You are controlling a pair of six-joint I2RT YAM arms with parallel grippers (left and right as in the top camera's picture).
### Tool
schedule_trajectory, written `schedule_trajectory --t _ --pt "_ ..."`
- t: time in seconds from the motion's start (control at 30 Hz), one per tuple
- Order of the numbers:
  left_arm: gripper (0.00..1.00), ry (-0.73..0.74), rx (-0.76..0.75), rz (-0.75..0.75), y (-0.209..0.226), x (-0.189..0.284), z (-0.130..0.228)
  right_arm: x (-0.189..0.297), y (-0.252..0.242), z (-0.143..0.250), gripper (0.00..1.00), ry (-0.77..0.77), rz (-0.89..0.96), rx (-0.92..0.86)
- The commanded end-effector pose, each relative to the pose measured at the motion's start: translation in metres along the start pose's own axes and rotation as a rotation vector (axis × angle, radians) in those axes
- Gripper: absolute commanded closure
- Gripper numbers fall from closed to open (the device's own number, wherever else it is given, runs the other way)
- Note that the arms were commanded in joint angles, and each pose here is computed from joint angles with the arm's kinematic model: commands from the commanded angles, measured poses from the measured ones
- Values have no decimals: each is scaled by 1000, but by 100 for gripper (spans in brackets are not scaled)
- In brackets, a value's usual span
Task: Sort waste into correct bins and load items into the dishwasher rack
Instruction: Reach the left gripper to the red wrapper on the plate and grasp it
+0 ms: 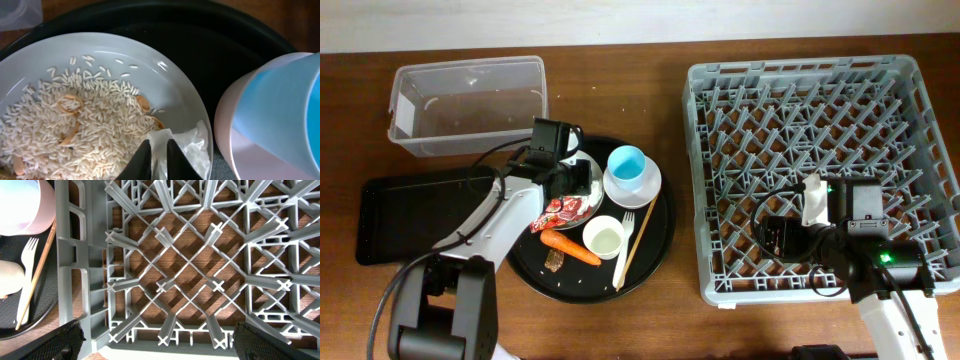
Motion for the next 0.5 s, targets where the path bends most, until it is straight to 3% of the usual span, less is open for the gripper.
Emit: schedule_trajectory --t 0.0,0.03,0.07,0.17,0.23,0.3,0.43,0.47 --pt "88 33 -24 15 -10 -5 8 4 1 -5 1 -18 0 1" --pt "90 37 -24 15 -9 -5 9 4 1 -5 1 -18 0 1" --pt "99 36 -24 14 -9 -5 9 4 1 -5 1 -18 0 1" --pt "99 -47 -21 -10 -9 17 -21 4 1 -5 1 -17 0 1" --pt "99 -254 12 -80 4 81 -86 4 1 -5 1 -17 0 1" --pt "99 -383 54 -87 17 117 -120 4 1 -5 1 -17 0 1" --pt "100 -537 139 -124 63 131 -160 4 1 -5 1 -17 0 1" --pt "96 -563 157 -147 75 130 -167 4 2 -5 1 -17 0 0"
Point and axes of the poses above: each gripper's point midway between its finger pads, its own x axis back along the fingers, its own y axis along the line the jaws close on, z = x × y, the point moved 1 cm from there along x, back along the fingers, and after that the axes turned 8 degrees about x, right-handed, at the moved point
